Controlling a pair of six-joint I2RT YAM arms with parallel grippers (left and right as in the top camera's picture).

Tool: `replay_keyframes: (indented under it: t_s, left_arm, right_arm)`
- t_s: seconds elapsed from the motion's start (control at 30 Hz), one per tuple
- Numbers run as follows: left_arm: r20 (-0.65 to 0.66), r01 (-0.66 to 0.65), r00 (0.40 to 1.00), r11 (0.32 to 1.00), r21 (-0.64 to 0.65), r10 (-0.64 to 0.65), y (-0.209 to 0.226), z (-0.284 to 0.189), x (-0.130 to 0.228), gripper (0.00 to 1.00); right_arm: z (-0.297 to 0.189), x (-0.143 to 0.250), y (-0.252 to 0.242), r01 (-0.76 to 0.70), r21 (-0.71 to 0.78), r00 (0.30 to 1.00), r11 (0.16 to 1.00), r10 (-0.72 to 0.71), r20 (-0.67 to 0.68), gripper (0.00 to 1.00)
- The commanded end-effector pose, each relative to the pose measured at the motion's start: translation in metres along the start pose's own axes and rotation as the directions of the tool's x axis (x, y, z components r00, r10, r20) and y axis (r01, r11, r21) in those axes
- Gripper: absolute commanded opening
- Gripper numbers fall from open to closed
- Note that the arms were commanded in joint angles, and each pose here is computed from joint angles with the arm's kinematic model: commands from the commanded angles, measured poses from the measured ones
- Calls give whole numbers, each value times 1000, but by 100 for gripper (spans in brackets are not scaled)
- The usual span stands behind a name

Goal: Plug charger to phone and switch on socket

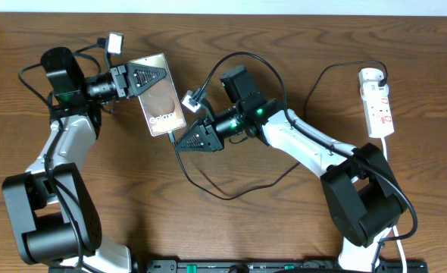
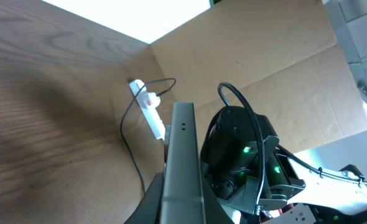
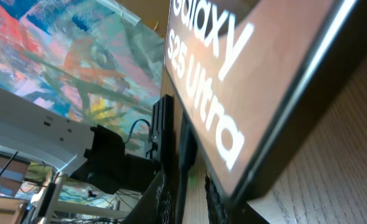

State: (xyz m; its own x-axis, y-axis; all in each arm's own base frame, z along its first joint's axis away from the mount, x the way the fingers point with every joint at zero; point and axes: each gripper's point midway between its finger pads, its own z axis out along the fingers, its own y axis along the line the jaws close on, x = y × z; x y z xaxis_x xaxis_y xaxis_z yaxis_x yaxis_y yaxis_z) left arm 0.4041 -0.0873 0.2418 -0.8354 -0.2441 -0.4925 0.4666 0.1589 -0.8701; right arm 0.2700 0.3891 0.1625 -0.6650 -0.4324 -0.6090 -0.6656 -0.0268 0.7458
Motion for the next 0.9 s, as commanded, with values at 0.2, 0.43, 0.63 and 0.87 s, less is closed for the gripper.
replay_keyframes:
  t_s: [0.2, 0.43, 0.63, 0.87]
  left_arm:
    - [-49, -20, 999, 999, 38, 22, -16, 12, 7, 7]
    - [-49, -20, 999, 999, 39, 22, -16, 12, 7, 7]
    - [-50, -20, 999, 999, 39, 22, -16, 12, 7, 7]
    - [-51, -19, 998, 999, 40, 21, -16, 13, 8, 7]
  right_arm:
    - [5, 4, 0, 16, -13, 1000, 1000, -16, -11, 17]
    - [5, 4, 0, 18, -13, 1000, 1000, -18, -10, 15]
    - [5, 4, 0, 20, -13, 1000, 1000, -21, -9, 14]
    - [5, 3, 1, 29, -14, 1000, 999, -29, -6, 14]
